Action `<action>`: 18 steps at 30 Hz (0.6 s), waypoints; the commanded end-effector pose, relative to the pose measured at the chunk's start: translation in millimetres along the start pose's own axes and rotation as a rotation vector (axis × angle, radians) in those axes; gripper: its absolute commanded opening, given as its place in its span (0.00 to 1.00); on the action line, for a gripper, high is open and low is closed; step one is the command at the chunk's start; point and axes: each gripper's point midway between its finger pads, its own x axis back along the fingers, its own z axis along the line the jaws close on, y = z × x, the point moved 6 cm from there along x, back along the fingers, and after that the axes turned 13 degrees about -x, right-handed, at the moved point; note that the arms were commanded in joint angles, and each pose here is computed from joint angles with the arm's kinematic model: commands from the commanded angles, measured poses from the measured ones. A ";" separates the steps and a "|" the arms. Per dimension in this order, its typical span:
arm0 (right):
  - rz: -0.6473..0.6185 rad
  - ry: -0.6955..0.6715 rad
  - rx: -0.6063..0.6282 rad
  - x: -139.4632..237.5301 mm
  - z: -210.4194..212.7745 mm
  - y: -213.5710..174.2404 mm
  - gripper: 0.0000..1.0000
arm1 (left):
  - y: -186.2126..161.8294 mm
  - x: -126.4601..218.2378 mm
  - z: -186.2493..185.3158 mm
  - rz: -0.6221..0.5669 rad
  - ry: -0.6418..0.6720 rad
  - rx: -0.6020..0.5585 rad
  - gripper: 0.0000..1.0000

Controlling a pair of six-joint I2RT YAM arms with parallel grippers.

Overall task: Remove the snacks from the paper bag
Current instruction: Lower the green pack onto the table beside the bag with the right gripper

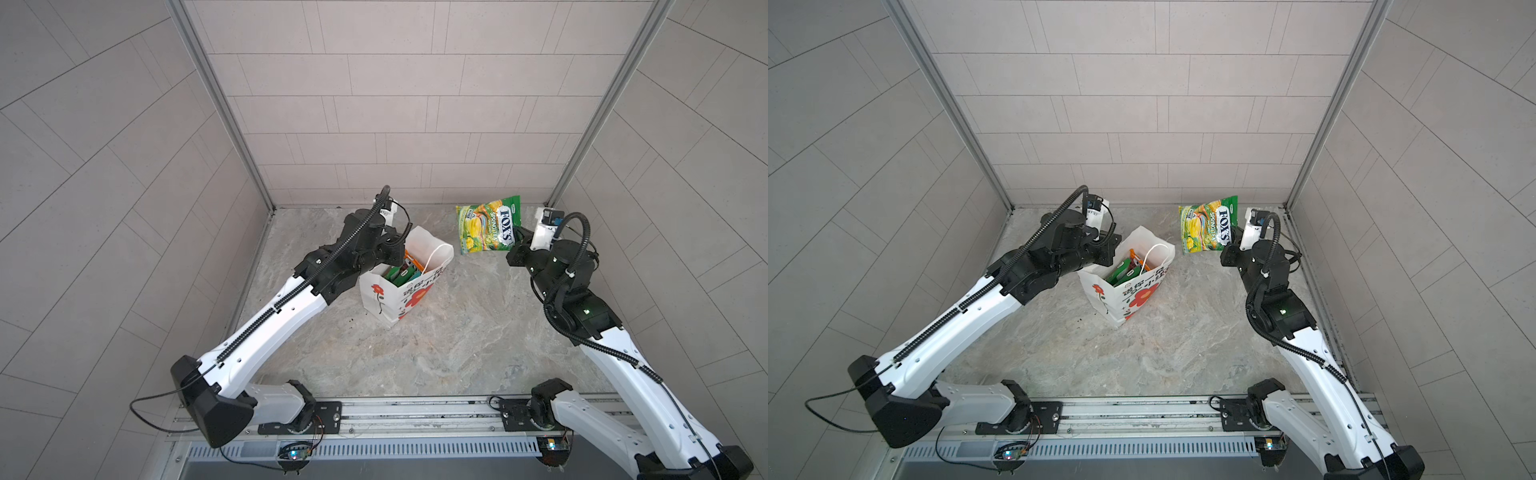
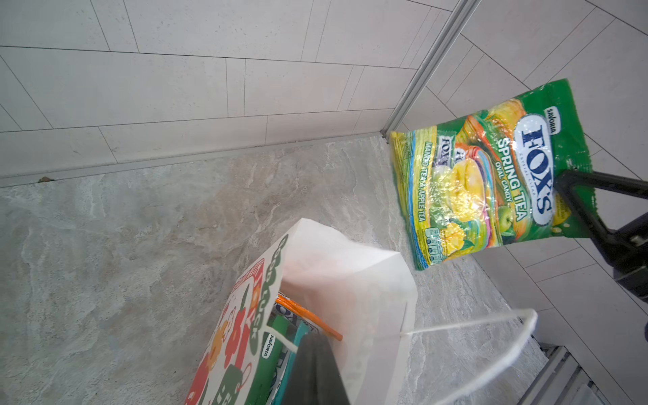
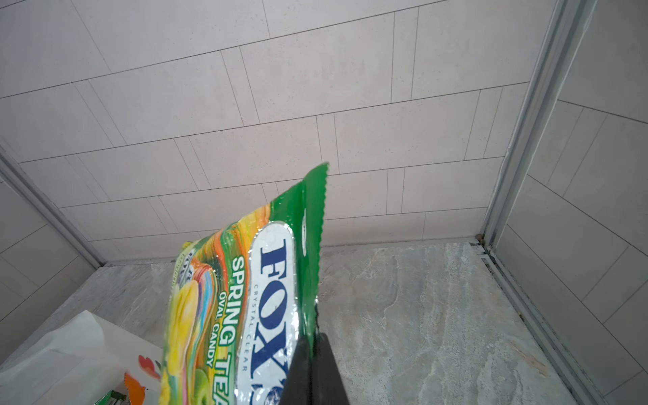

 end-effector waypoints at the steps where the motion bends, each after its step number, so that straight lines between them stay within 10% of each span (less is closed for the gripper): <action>1: -0.018 0.018 -0.034 4.0 -2.3 6.3 0.00 | 12.6 14.7 -1.7 -0.052 -0.006 -0.015 0.00; 18: 0.191 0.043 -0.149 -84.3 -22.2 -71.5 0.00 | 10.9 16.1 -3.4 -0.051 -0.025 -0.007 0.00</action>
